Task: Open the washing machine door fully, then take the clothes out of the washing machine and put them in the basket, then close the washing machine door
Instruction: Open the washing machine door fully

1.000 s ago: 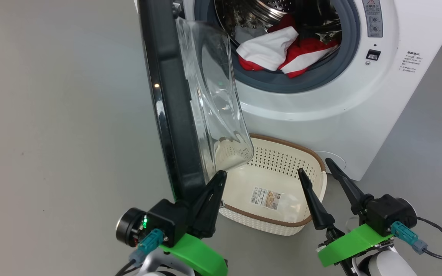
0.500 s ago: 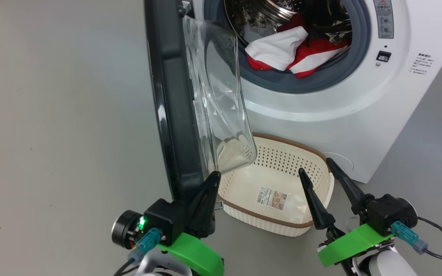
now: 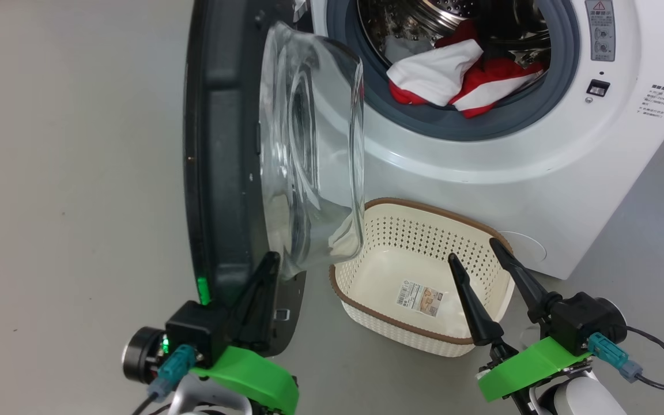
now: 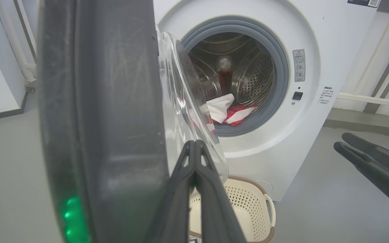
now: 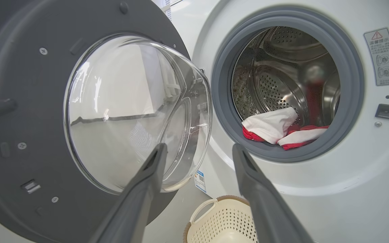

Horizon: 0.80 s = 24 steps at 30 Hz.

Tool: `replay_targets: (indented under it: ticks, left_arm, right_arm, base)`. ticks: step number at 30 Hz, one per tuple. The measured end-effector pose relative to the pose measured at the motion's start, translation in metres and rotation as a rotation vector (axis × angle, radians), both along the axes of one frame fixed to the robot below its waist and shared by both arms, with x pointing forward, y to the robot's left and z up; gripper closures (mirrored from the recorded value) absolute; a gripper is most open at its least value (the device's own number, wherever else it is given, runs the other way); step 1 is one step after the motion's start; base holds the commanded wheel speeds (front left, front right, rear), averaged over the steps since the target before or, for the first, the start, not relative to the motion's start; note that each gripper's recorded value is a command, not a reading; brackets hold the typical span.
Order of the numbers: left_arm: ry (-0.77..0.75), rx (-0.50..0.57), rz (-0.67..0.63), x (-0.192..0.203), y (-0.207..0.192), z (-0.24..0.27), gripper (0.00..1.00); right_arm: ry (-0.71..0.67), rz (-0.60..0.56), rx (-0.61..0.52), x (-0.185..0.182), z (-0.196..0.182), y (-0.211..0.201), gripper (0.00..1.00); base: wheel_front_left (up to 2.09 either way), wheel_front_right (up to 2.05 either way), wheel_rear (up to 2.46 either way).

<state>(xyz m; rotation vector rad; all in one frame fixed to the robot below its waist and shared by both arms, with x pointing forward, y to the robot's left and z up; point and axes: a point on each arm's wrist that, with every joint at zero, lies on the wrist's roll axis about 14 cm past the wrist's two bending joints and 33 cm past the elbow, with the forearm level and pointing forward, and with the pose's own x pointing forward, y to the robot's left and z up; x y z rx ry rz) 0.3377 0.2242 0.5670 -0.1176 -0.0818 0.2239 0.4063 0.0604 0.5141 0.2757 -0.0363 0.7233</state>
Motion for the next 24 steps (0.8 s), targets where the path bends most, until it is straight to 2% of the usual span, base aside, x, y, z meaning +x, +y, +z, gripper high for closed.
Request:
replay_targets:
  ticks: [24]
  left_arm:
    - [-0.010,-0.002,0.250,-0.024,0.071,-0.007,1.00]
  right_arm:
    - [0.021,0.005,-0.017,0.003,-0.013,0.001,0.00]
  base:
    - [0.00,0.00,0.00]
